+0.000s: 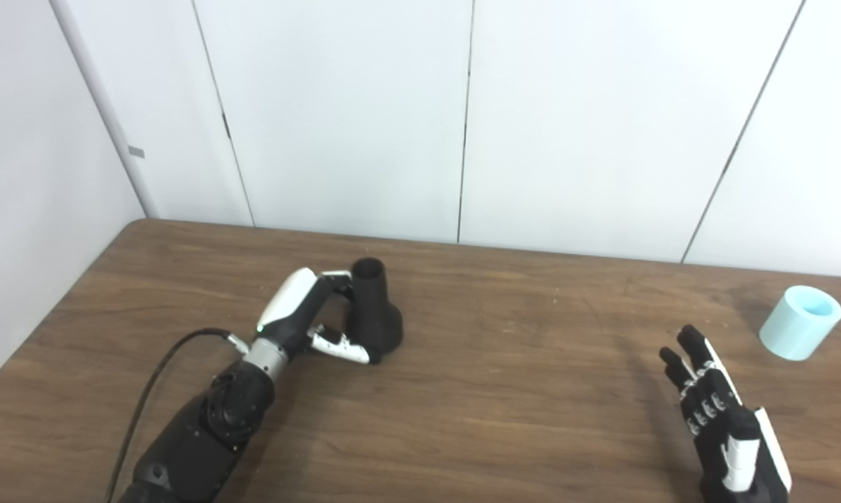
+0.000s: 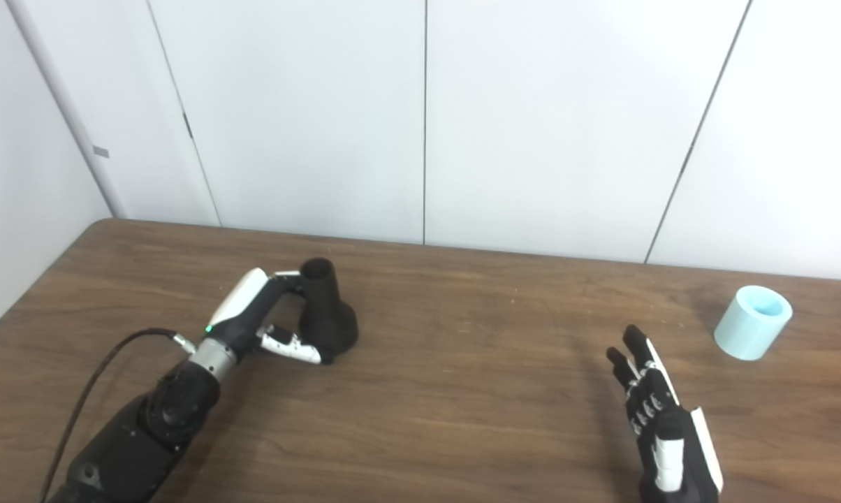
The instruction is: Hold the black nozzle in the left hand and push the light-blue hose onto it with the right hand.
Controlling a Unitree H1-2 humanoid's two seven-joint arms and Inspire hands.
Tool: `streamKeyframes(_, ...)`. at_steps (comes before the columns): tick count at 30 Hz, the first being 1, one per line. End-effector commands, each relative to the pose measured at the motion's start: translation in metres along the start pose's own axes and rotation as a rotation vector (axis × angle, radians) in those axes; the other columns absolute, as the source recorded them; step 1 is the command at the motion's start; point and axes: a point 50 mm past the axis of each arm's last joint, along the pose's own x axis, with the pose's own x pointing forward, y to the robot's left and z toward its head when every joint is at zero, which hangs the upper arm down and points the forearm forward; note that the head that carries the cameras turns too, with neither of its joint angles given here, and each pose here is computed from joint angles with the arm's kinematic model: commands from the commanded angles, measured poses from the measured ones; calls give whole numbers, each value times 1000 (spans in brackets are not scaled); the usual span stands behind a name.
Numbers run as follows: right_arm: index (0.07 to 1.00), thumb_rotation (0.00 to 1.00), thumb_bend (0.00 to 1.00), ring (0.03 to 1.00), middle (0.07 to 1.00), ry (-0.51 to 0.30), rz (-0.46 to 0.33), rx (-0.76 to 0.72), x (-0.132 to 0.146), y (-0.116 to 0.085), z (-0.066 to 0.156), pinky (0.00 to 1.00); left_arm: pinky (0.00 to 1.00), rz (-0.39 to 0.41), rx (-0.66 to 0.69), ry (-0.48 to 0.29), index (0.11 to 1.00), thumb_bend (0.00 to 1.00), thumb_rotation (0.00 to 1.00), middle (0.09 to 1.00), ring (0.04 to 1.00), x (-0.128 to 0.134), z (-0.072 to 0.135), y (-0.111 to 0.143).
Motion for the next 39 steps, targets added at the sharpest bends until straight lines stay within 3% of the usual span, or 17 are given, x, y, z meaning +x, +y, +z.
streamKeyframes(1, 961, 1000, 727, 936, 982, 23, -10, 23, -7, 6, -5, 966, 900, -189, 20, 0, 481, 524, 0, 498, 687, -14, 3, -44)
streamKeyframes(20, 965, 1000, 717, 941, 987, 23, -14, 24, 5, 29, 8, 982, 925, -285, -12, -109, 482, 525, 0, 498, 755, -31, 40, -60)
streamKeyframes(28, 961, 1000, 721, 931, 988, 32, -27, 30, 12, 38, 21, 980, 911, -297, -43, -123, 482, 525, 0, 497, 748, -39, 46, -63)
streamKeyframes(39, 955, 1000, 729, 913, 959, 37, -32, 17, 12, 46, 24, 947, 981, -319, -77, -126, 482, 524, 0, 497, 749, -53, 57, -76)
